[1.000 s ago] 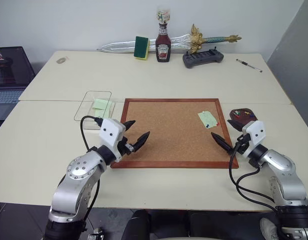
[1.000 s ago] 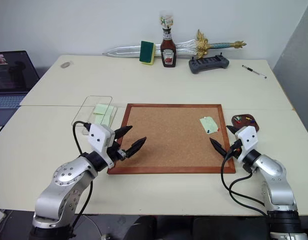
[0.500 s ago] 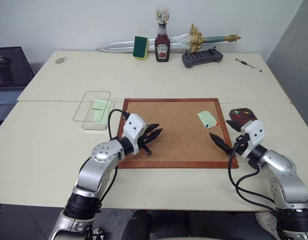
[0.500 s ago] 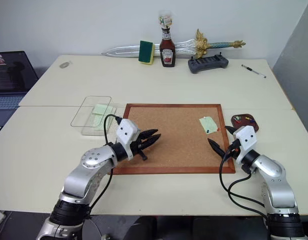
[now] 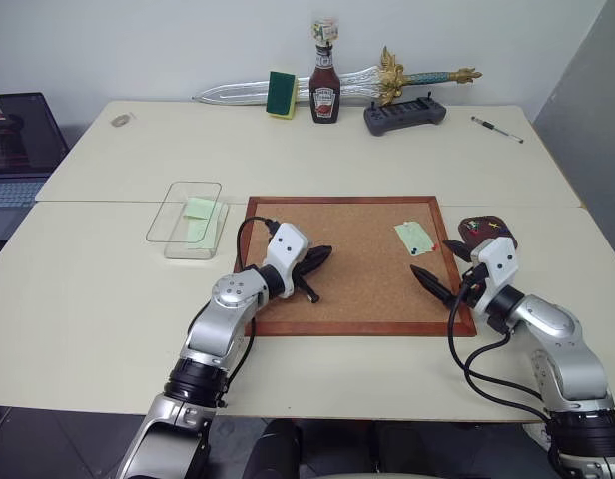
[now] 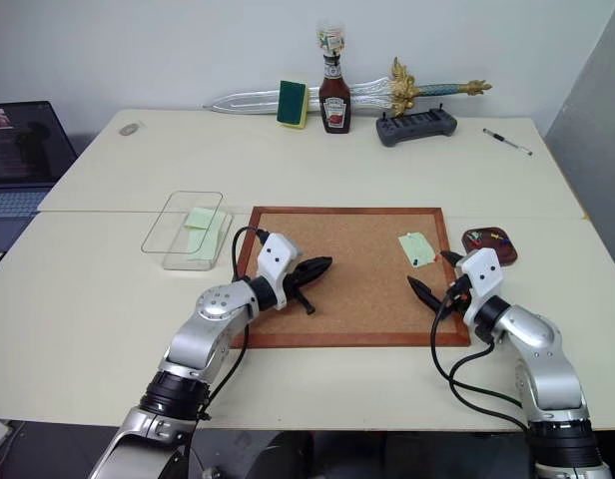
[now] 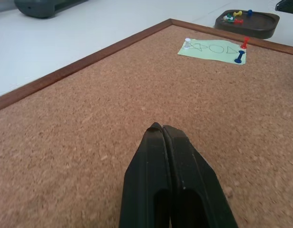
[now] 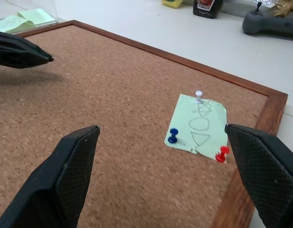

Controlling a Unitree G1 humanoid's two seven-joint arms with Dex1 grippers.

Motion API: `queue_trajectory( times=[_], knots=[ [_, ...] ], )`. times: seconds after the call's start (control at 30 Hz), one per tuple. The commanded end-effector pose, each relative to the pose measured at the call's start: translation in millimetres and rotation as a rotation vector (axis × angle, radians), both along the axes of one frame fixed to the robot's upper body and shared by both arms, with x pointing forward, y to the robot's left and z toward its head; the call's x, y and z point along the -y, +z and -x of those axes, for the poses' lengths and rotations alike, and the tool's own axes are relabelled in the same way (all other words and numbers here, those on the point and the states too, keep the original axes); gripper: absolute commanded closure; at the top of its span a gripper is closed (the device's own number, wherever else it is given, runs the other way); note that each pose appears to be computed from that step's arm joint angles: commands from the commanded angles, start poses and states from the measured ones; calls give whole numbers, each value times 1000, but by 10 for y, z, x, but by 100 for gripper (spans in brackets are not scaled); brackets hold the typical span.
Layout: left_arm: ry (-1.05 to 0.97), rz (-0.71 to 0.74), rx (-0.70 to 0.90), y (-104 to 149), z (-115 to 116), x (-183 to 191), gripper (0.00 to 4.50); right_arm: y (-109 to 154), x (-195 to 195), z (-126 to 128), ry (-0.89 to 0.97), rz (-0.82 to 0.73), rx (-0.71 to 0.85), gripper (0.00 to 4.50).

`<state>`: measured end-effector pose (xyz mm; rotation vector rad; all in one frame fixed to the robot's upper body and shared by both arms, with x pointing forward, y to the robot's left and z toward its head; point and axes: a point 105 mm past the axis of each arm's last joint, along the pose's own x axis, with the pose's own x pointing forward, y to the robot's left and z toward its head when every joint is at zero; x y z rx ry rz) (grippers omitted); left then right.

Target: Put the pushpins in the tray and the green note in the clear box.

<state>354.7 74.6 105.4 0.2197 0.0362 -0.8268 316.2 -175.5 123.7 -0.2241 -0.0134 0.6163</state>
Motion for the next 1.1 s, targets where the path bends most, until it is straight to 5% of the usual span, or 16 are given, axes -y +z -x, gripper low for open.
queue_trajectory(
  times=[0.03,0.23,0.7,1.1],
  knots=[
    [-30,-2,-25,-105,2,96,444,89,-82,-75,2,2,16,0],
    [-76,-28,-95,-317,90,147,444,208,-169,-327,-29,-12,-19,0],
    [-98,-29,-97,-323,151,189,444,206,-243,-917,-45,120,-91,0],
    [-108,-29,-97,-317,181,223,450,168,-205,-1044,-49,164,-102,221]
  ],
)
